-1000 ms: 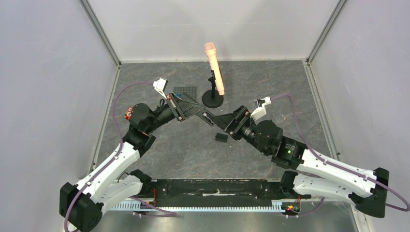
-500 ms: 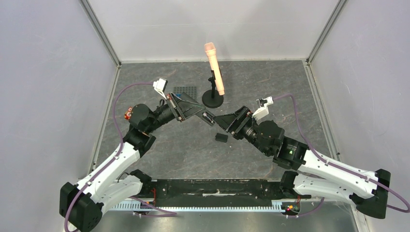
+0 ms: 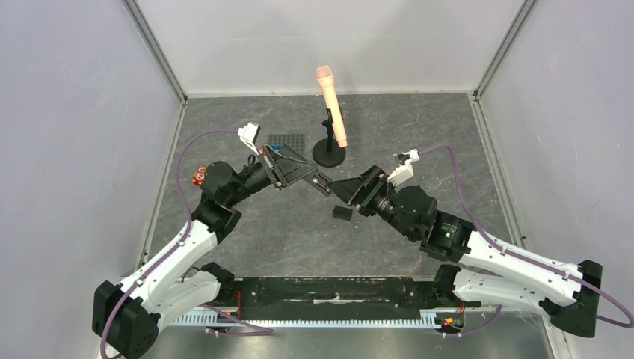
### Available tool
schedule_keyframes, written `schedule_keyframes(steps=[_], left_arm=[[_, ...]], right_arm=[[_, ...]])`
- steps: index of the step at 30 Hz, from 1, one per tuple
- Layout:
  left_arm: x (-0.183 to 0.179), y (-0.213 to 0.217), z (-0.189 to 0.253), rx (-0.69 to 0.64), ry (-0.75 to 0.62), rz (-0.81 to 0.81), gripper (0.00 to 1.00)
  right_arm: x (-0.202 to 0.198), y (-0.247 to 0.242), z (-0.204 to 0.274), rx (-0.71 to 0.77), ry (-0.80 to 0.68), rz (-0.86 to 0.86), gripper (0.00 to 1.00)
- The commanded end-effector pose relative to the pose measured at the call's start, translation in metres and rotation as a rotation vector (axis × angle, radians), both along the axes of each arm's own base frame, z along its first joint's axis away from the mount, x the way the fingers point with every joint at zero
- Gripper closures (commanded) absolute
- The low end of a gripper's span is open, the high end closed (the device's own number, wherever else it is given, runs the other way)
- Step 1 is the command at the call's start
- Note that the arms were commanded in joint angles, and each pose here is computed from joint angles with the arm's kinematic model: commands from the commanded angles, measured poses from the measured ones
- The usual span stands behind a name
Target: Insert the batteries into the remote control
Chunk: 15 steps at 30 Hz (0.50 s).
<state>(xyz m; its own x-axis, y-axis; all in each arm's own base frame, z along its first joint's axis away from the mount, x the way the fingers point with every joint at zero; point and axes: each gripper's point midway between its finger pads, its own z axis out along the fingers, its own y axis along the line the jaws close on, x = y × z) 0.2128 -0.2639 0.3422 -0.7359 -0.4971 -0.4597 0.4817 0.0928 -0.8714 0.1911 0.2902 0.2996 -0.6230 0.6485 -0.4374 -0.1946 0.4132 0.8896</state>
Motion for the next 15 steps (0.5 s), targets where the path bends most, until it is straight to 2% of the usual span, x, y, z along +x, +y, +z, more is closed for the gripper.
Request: schedule_keyframes(steps=[1, 6, 15], left_arm=[[-0.010, 0.001, 0.017, -0.045, -0.056, -0.030, 0.98], [-0.010, 0.001, 0.014, -0.040, -0.051, -0.030, 0.98], [-0.010, 0.001, 0.011, -0.036, -0.047, -0.031, 0.98]], right_arm=[[0.004, -0.009, 0.027, 0.019, -0.047, -0.030, 0.24], [0.003, -0.007, 0.034, 0.026, -0.050, -0.022, 0.05], [0.000, 0.016, 0.037, 0.046, -0.053, 0.056, 0.02]])
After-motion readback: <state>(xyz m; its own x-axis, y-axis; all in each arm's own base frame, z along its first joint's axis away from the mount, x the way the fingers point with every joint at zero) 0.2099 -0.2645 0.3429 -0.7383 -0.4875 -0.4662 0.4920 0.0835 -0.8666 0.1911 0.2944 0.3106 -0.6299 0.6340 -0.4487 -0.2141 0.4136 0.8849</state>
